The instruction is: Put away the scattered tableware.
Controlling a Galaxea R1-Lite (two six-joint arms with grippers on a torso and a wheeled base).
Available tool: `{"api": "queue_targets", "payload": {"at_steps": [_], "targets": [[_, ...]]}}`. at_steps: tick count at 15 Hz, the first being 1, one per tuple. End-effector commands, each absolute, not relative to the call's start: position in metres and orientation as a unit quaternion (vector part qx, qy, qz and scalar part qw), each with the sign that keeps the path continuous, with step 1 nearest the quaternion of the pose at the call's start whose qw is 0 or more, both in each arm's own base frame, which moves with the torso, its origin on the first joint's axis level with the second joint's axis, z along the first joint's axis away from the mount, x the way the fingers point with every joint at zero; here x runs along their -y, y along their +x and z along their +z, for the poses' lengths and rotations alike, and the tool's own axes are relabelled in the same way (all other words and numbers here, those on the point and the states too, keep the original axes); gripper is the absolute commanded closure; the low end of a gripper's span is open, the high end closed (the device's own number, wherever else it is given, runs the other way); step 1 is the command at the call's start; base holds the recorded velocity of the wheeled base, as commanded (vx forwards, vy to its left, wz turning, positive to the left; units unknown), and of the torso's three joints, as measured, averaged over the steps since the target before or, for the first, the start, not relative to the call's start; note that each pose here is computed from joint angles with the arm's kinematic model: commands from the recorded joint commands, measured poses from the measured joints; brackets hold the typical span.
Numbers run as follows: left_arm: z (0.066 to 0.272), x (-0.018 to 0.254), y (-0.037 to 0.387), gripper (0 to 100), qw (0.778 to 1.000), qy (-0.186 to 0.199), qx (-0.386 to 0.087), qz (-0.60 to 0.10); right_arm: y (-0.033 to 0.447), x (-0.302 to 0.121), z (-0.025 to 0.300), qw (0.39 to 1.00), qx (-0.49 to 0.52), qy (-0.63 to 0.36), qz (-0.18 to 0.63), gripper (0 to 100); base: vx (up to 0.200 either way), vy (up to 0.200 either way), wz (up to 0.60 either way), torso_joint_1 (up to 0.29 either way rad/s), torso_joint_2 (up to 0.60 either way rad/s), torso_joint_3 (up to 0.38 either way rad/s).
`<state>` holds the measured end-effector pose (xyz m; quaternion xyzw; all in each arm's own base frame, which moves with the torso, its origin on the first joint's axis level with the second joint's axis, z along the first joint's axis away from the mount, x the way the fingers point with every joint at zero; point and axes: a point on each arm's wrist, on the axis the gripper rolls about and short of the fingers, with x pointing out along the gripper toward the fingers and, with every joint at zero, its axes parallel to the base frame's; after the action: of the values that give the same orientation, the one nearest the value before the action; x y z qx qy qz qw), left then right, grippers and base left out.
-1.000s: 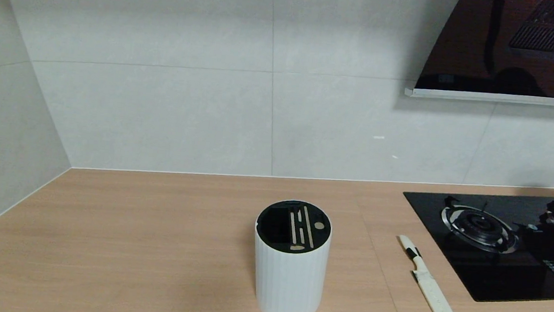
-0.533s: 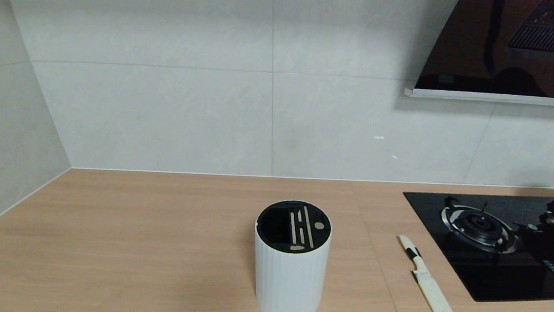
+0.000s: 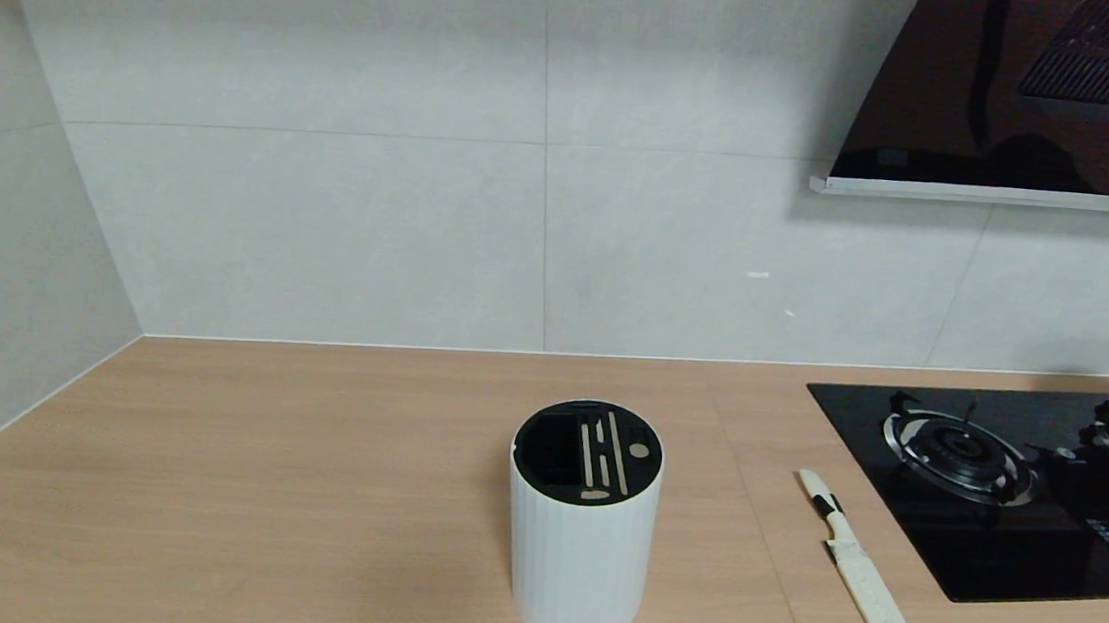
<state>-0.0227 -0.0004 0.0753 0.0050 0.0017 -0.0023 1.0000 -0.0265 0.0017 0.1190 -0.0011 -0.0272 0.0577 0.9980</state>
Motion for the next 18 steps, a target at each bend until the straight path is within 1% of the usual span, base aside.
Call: {"api": "queue_targets", "payload": {"at_steps": [1, 2, 4, 7, 9, 10, 11, 14, 16, 17, 18], "targets": [[0.075, 0.000, -0.023, 0, 1.000, 0.005, -0.002, -0.002, 0.008, -0.003, 0.153, 0.994, -0.070, 0.004, 0.083, 0, 0.000, 0.000, 0.00, 0.000, 0.00, 0.000], [0.075, 0.000, -0.023, 0, 1.000, 0.005, -0.002, -0.002, 0.027, -0.004, 0.163, 0.991, -0.109, 0.006, 0.083, 0, 0.000, 0.000, 0.00, 0.000, 0.00, 0.000], [0.075, 0.000, -0.023, 0, 1.000, 0.005, -0.002, -0.002, 0.052, -0.005, 0.168, 0.984, -0.159, 0.008, 0.083, 0, 0.000, 0.000, 0.00, 0.000, 0.00, 0.000], [0.075, 0.000, -0.023, 0, 1.000, 0.005, -0.002, -0.002, 0.099, -0.009, 0.163, 0.970, -0.221, 0.003, 0.098, 0, 0.000, 0.000, 0.00, 0.000, 0.00, 0.000], [0.075, 0.000, -0.023, 0, 1.000, 0.005, -0.002, -0.002, 0.137, -0.013, 0.152, 0.961, -0.256, 0.001, 0.102, 0, 0.000, 0.000, 0.00, 0.000, 0.00, 0.000], [0.075, 0.000, -0.023, 0, 1.000, 0.005, -0.002, -0.002, 0.144, -0.014, 0.148, 0.959, -0.265, 0.000, 0.101, 0, 0.000, 0.000, 0.00, 0.000, 0.00, 0.000], [0.075, 0.000, -0.023, 0, 1.000, 0.005, -0.002, -0.002, 0.175, -0.018, 0.137, 0.949, -0.299, -0.001, 0.099, 0, 0.000, 0.000, 0.00, 0.000, 0.00, 0.000], [0.075, 0.000, -0.023, 0, 1.000, 0.005, -0.002, -0.002, 0.214, -0.026, 0.115, 0.934, -0.339, -0.004, 0.109, 0, 0.000, 0.000, 0.00, 0.000, 0.00, 0.000], [0.075, 0.000, -0.023, 0, 1.000, 0.005, -0.002, -0.002, 0.242, -0.031, 0.089, 0.929, -0.356, -0.009, 0.104, 0, 0.000, 0.000, 0.00, 0.000, 0.00, 0.000], [0.075, 0.000, -0.023, 0, 1.000, 0.005, -0.002, -0.002, 0.248, -0.031, 0.082, 0.928, -0.359, -0.012, 0.099, 0, 0.000, 0.000, 0.00, 0.000, 0.00, 0.000], [0.075, 0.000, -0.023, 0, 1.000, 0.005, -0.002, -0.002, 0.260, -0.033, 0.066, 0.927, -0.365, -0.019, 0.084, 0, 0.000, 0.000, 0.00, 0.000, 0.00, 0.000]]}}
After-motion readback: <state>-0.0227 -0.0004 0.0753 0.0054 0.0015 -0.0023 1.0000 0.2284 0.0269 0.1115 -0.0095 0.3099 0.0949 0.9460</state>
